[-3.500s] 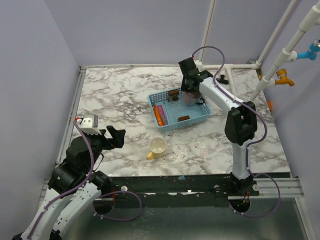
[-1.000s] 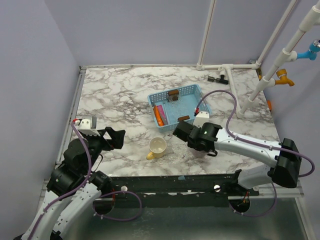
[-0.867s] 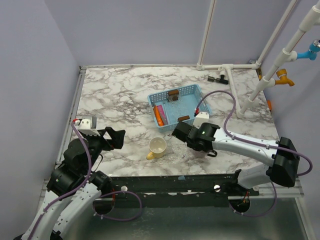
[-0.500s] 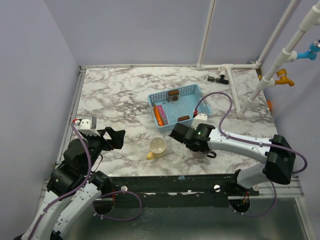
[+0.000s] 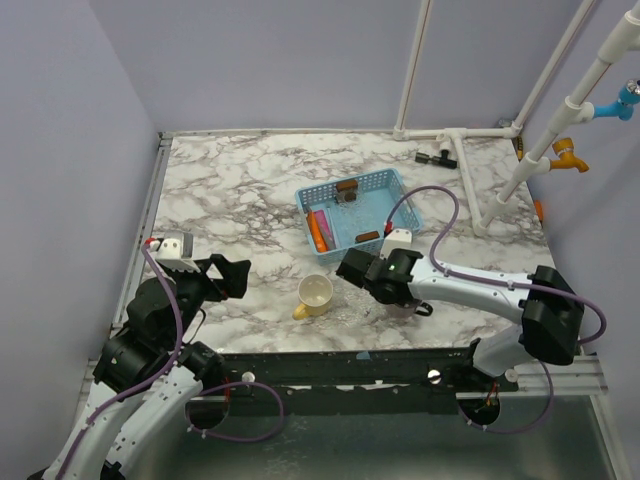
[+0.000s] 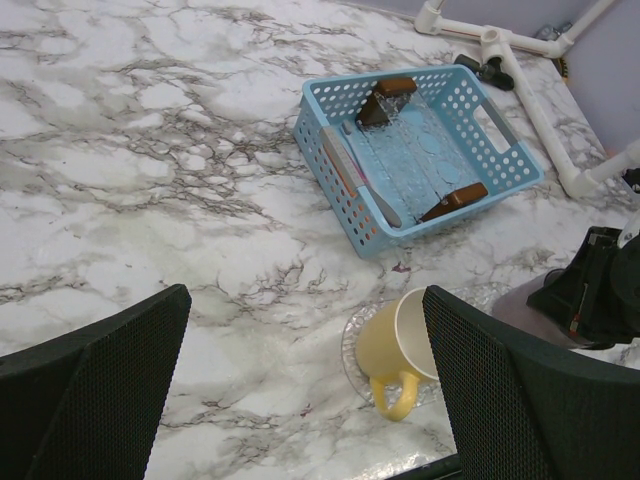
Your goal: Prepare toiletry sets of a toothbrush and toothpaste on the tray
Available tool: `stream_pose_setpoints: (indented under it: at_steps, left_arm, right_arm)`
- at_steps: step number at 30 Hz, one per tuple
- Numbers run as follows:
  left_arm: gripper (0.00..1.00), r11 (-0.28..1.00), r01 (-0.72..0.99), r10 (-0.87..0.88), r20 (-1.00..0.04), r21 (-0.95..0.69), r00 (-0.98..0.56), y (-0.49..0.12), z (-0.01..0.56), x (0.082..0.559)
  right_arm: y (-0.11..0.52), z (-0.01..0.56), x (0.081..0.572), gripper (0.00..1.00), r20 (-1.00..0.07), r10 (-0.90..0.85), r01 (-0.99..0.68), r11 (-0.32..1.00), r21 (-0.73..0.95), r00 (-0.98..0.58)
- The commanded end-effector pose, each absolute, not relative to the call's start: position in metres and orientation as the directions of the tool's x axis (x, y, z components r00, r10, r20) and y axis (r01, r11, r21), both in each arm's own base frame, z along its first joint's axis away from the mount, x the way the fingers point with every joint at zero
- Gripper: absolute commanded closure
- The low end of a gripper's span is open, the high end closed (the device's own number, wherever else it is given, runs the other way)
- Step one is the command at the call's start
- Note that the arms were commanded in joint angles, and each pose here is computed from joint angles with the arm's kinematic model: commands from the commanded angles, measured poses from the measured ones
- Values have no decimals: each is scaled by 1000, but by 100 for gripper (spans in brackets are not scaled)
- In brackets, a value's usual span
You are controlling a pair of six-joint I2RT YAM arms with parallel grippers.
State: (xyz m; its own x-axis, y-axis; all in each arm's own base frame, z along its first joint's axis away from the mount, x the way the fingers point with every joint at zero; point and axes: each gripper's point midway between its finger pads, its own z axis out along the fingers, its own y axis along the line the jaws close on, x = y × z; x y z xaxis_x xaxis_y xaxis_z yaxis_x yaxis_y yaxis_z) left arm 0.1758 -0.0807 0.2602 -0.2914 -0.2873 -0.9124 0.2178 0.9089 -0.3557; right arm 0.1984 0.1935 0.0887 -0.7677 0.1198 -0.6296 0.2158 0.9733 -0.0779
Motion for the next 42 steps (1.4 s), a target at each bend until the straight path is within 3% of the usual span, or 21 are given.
stream_pose_setpoints:
  at_steps: [1,3,13,23,35,42]
  left_arm:
    - [1,903,236,-289,-914,-359,-284,-82,263,174]
    - [1,903,236,-289,-914,-359,-283,-82,263,174]
    - [1,904,235,-288,-915,-357,-282,-82,263,175]
    - [1,906,230,-287,-915,-355,-283,-81,262,175]
    - [1,908,226,-284,-915,-353,-288,-82,261,176]
    - [1,913,208,-288,-914,-352,-285,-79,261,177]
  right_arm:
    - [191,88,205,82,-664,112,237,966,-100,-739]
    - [191,89,205,74,-664,110,237,966,-104,-740]
    - [213,125,211,63,-666,125,184,983,-19,-736]
    - [231,175,233,55,-713,-17,51,996,-75,-701]
    - [261,202,310,55,-732,-159,-187,981,-44,-663]
    - [272,195,354,46,-724,-204,-283,959,-13,-659]
